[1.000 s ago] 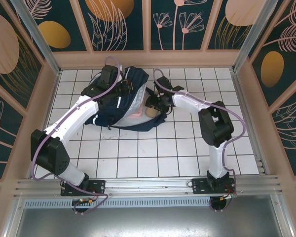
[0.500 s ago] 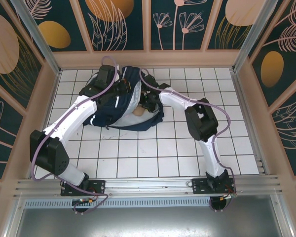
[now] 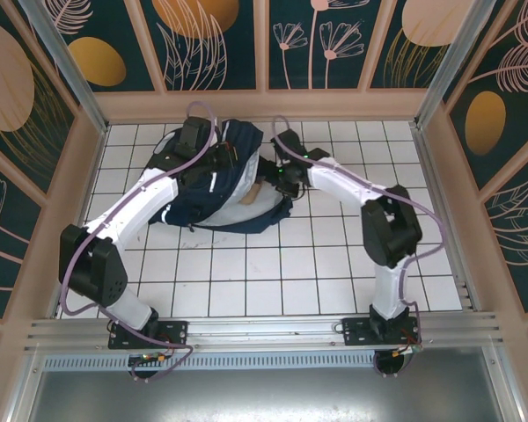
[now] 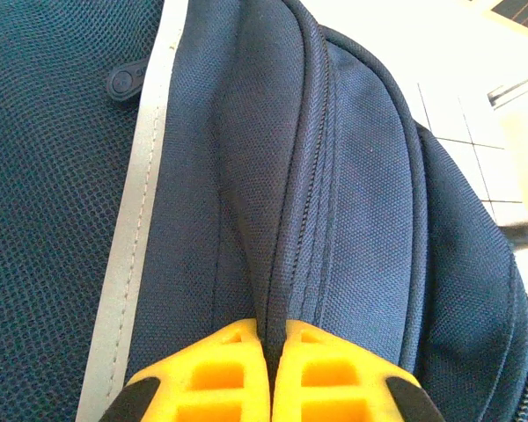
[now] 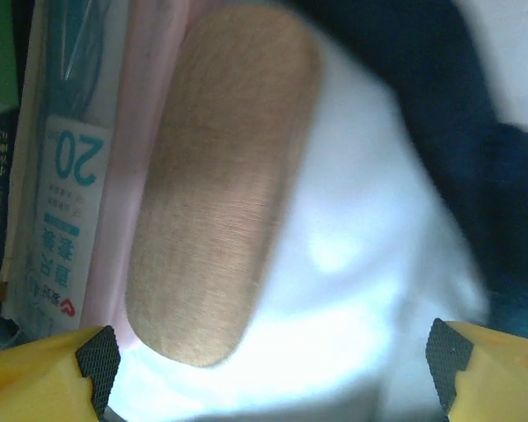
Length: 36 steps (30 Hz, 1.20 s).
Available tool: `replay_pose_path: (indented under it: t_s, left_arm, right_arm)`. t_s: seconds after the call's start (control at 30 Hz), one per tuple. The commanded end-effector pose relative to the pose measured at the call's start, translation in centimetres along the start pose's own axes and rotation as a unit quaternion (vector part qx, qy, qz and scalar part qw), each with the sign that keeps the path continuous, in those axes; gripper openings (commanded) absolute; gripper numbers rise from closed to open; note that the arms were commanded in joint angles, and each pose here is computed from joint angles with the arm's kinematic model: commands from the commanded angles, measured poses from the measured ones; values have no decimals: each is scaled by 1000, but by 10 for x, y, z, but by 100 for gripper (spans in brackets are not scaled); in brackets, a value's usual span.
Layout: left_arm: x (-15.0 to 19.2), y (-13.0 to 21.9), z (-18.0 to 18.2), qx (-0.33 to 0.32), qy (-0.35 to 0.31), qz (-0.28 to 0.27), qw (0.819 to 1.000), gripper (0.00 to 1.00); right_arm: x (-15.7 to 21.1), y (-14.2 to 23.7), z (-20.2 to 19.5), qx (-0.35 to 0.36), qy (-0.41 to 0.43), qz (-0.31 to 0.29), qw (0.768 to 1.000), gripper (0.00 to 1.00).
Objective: Pack the student bag
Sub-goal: Place the glasses case in the student bag, then close the student bag at the top-center of the table, then rotate the student bag at the top-center of the table.
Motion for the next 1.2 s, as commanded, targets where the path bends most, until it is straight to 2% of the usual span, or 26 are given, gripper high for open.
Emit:
replay_pose_path:
  t_s: [0.0, 0.07, 0.13, 0.23, 0.27, 0.4, 0.53, 0.67, 0.83, 0.9, 1.0, 1.13, 1.17]
  left_arm:
    - [-12, -3, -17, 51, 13, -29, 998, 0]
    - [-10, -8, -15, 48, 13, -22, 999, 0]
    - [-8, -11, -13, 47, 13, -17, 999, 21]
    - [-6, -12, -11, 47, 11, -11, 999, 44]
    - [-5, -12, -9, 43, 11, -11, 999, 57]
    - [-5, -5, 6, 30, 31, -12, 999, 75]
    - [-1, 11, 36, 11, 72, -23, 997, 97]
    - [15, 32, 67, -16, 110, -38, 993, 98]
    - [47, 51, 105, -71, 161, -53, 983, 99]
    - [60, 60, 115, -87, 183, -58, 978, 99]
    - [80, 69, 129, -113, 213, -60, 969, 92]
    - [105, 75, 146, -141, 244, -59, 958, 79]
    - [110, 75, 150, -145, 250, -57, 956, 75]
  right_arm:
    - [9, 22, -23, 37, -12, -25, 999, 92]
    - [15, 34, -28, 44, -11, -45, 998, 90]
    - [20, 47, -30, 55, -2, -72, 996, 90]
    - [28, 63, -23, 54, 22, -113, 992, 90]
    - [30, 66, -20, 49, 26, -120, 991, 91]
    - [35, 71, -2, 30, 53, -129, 990, 94]
    - [44, 64, 22, 36, 105, -126, 986, 99]
    - [50, 54, 24, 34, 97, -125, 987, 99]
    - [56, 44, 39, -26, 151, -103, 983, 98]
    - [59, 36, 48, -50, 172, -77, 981, 84]
    - [72, 24, 60, -88, 199, -38, 975, 75]
    - [96, 11, 72, -116, 245, -17, 962, 64]
    - [101, 8, 74, -124, 252, -7, 960, 58]
Point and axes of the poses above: each hand's point on the last joint's axis, 136 mm out from that joint toward the fingers, its own y axis back along the fingers, its own z axis along the line the jaws close on, x = y × z, the point moved 10 cm from there along y, back along the fingers, and after that the axes turned 5 degrees about y, right-handed, at the moved point
